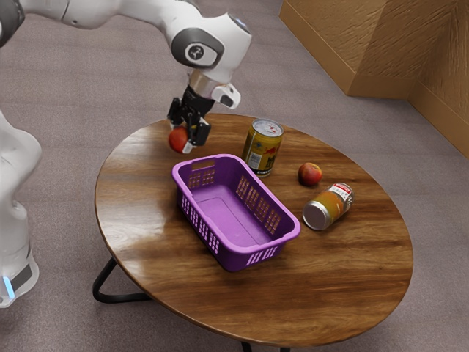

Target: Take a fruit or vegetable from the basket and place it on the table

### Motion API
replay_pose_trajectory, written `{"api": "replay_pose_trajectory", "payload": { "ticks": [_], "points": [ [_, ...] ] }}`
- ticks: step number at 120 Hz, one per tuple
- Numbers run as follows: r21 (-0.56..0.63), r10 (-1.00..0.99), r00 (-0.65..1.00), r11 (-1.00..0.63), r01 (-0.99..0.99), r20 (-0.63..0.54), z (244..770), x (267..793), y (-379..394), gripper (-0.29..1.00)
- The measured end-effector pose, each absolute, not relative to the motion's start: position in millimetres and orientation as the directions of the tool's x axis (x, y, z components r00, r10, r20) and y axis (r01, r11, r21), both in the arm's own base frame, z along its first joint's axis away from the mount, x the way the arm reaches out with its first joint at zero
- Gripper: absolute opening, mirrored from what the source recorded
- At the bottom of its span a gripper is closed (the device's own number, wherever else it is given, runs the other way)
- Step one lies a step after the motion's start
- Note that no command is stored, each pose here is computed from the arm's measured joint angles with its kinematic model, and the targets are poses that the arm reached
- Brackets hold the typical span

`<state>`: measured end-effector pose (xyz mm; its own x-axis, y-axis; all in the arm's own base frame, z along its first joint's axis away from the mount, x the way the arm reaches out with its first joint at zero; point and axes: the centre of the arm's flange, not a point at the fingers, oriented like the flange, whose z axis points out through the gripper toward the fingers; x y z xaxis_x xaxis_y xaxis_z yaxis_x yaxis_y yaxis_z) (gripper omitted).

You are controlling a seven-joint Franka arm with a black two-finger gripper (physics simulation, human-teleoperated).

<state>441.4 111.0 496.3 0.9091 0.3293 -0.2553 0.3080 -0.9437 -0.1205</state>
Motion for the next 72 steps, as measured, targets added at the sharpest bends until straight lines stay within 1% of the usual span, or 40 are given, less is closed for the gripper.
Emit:
{"api": "replay_pose_trajectory", "payload": {
  "ticks": [36,43,57,72],
  "points": [
    [-0.116,0.350,0.915,-0.936,0.333,-0.200,492.1,447.2,116.1,0.03],
    [-0.113,0.354,0.915,-0.935,0.337,-0.195,491.6,447.9,116.7,0.16],
    [-0.097,0.359,0.915,-0.933,0.346,-0.186,492.7,449.2,116.8,0.38],
    [-0.079,0.359,0.916,-0.933,0.351,-0.180,494.0,450.1,115.6,0.52]
  ]
}}
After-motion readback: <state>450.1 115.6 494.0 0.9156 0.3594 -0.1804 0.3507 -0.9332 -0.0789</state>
